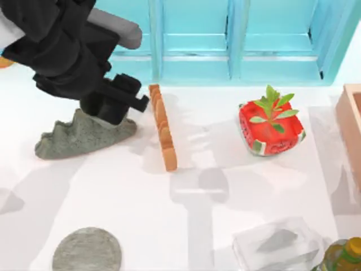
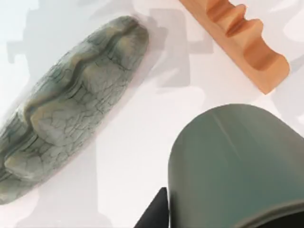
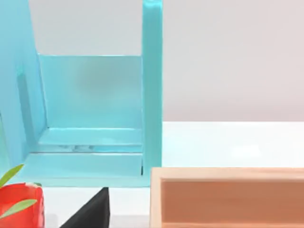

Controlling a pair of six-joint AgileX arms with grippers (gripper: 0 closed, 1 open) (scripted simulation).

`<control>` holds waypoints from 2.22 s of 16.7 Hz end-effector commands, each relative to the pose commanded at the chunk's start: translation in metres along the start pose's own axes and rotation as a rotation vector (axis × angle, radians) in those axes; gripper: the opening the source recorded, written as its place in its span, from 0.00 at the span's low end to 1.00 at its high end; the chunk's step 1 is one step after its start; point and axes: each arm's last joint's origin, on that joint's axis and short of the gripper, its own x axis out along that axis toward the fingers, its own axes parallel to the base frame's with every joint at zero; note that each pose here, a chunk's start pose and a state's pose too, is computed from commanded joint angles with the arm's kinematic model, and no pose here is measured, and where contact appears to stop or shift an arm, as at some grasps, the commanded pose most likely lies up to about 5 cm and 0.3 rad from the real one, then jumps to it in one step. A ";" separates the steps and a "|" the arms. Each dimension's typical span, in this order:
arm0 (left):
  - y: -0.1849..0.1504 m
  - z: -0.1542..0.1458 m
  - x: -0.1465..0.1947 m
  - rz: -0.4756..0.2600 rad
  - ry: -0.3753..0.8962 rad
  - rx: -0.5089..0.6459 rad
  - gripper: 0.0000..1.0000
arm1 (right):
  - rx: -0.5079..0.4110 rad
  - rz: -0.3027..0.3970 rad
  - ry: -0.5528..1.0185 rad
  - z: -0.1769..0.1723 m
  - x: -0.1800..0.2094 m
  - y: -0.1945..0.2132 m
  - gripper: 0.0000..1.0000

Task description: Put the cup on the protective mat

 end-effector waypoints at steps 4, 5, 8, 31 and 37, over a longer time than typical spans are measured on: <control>-0.020 -0.039 0.023 -0.014 0.148 -0.234 0.00 | 0.000 0.000 0.000 0.000 0.000 0.000 1.00; -0.024 -0.052 0.030 -0.007 0.205 -0.287 0.00 | 0.000 0.000 0.000 0.000 0.000 0.000 1.00; -0.030 -0.089 0.039 0.028 0.324 -0.424 0.00 | 0.000 0.000 0.000 0.000 0.000 0.000 1.00; -0.030 -0.139 0.098 0.064 0.369 -0.530 0.00 | 0.000 0.000 0.000 0.000 0.000 0.000 1.00; -0.030 -0.139 0.098 0.064 0.369 -0.530 0.23 | 0.000 0.000 0.000 0.000 0.000 0.000 1.00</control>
